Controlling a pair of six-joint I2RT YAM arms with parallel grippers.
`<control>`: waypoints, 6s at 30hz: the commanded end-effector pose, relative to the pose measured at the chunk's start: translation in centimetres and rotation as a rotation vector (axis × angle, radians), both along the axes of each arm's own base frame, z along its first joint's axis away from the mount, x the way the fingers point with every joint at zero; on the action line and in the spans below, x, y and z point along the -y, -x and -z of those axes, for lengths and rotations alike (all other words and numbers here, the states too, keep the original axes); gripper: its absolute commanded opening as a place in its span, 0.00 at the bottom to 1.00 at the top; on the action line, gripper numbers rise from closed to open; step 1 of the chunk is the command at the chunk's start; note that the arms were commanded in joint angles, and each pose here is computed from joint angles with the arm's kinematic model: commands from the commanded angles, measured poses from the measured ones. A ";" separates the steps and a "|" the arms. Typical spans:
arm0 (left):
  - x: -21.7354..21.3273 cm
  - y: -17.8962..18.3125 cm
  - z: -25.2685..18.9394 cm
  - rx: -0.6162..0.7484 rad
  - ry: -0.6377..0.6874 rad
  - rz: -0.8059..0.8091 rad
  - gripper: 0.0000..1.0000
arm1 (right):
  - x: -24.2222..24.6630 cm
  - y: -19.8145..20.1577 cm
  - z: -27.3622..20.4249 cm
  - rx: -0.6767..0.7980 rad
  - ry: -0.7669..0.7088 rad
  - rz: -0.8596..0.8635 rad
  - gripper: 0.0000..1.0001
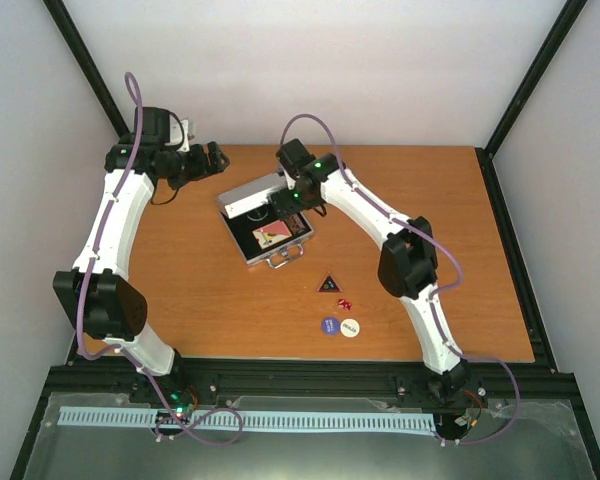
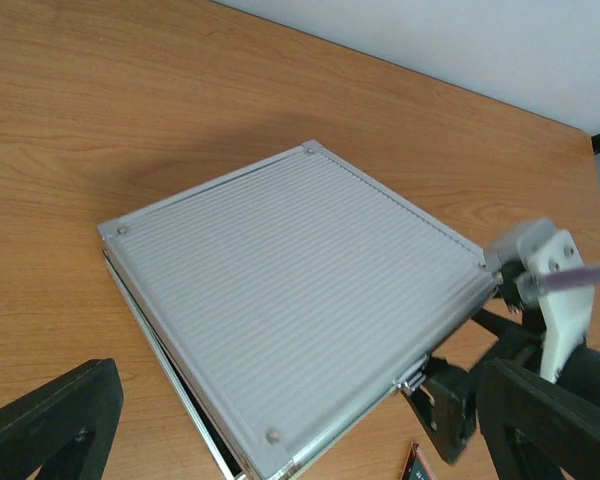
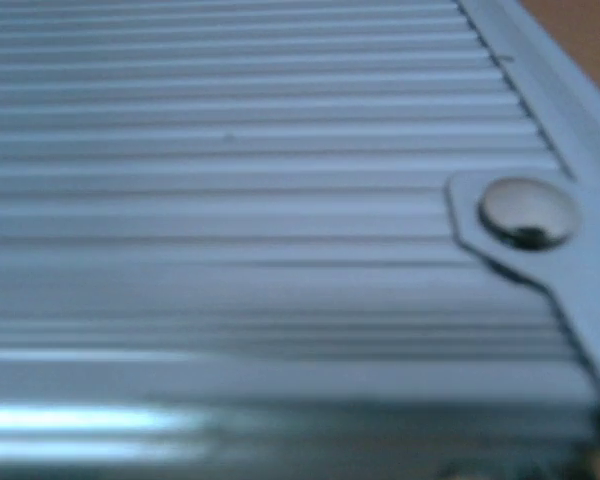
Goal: Pack up texas hold em set
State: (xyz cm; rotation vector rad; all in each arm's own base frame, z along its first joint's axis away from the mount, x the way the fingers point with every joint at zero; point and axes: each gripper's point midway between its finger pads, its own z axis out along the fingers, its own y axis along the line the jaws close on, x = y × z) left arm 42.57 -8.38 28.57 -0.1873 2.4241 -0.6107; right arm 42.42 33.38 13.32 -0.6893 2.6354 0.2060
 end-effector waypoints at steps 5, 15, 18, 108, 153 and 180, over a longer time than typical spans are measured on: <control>0.3 -0.1 -2.3 0.055 0.019 0.009 1.00 | -1.4 -3.0 -2.1 0.113 -0.031 0.013 1.00; 0.7 0.8 -4.3 0.117 0.037 0.033 1.00 | -3.8 -6.5 -4.3 0.250 -0.146 0.062 1.00; 0.6 1.2 -3.8 0.109 0.030 0.030 1.00 | -4.9 -7.6 -4.5 0.282 -0.190 0.061 1.00; 3.9 -0.9 0.8 0.168 0.179 0.183 0.97 | 4.5 2.3 12.1 -0.166 0.185 0.142 0.99; 4.5 5.2 -2.7 0.171 0.242 0.218 0.99 | 1.5 10.5 6.3 -0.083 0.246 -0.147 1.00; 7.4 8.0 -5.4 0.229 0.404 0.420 1.00 | 0.4 5.4 4.5 -0.055 0.175 -0.088 1.00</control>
